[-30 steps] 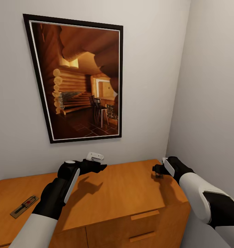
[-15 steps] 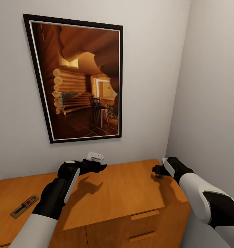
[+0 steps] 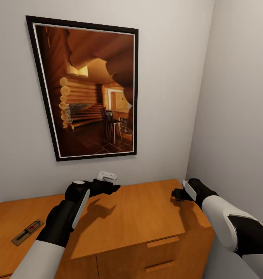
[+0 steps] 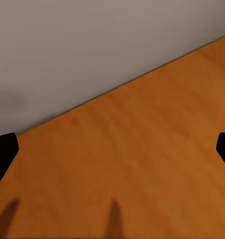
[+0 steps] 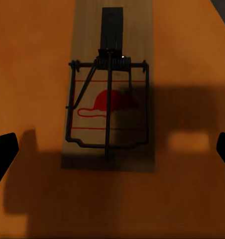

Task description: Take the four mousetraps from the cabinet in the bathroom and place them on the bathroom floor. Make sure all four end up on the same floor surface, and ensure that at least two of them are either under or directly next to the same bathroom sink.

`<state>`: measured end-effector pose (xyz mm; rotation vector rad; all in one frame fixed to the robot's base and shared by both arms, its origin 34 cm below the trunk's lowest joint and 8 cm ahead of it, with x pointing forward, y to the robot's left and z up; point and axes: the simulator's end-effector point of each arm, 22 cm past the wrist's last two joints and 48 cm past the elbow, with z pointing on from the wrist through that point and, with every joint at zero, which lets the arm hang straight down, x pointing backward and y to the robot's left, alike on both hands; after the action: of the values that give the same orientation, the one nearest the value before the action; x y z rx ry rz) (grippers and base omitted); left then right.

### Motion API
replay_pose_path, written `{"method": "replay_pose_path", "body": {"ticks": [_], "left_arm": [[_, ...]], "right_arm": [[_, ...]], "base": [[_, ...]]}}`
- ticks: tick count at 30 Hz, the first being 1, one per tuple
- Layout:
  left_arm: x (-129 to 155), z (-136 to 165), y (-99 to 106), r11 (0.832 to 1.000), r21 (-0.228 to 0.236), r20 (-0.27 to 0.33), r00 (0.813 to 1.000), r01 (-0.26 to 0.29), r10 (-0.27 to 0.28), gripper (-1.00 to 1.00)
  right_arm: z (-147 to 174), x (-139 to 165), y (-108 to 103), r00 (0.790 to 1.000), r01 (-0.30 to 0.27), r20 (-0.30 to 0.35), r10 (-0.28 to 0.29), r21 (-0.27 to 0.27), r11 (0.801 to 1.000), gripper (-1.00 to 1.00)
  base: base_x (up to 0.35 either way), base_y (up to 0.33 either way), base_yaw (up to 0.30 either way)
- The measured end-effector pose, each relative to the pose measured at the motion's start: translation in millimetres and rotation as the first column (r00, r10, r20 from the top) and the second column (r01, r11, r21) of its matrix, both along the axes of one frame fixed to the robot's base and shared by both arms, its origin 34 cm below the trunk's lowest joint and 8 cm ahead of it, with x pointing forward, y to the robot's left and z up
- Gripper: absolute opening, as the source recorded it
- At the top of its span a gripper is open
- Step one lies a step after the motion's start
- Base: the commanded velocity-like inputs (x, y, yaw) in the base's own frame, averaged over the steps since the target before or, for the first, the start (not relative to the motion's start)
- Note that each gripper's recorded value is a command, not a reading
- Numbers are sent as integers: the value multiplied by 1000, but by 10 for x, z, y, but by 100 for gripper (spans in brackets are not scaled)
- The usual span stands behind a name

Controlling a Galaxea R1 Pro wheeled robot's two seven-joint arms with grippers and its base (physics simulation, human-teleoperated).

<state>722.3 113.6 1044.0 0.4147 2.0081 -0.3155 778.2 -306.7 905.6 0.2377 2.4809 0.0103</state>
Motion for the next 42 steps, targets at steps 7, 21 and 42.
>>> {"method": "replay_pose_path", "body": {"ticks": [7, 21, 42], "left_arm": [[-1, 1, -6, 1000, -1, 0, 1000, 1, -1, 100], [-1, 1, -8, 1000, -1, 0, 1000, 1, -1, 100], [-2, 1, -11, 1000, -2, 0, 1000, 2, -2, 100]], "right_arm": [[-12, -12, -13, 1000, 1, -6, -1, -1, 1000, 100], [-17, -16, -8, 1000, 0, -8, 0, -1, 1000, 100], [-20, -18, -1, 1000, -1, -8, 1, 0, 1000, 100]], "base": [[0, 0, 0], [0, 0, 0], [0, 0, 0]]}}
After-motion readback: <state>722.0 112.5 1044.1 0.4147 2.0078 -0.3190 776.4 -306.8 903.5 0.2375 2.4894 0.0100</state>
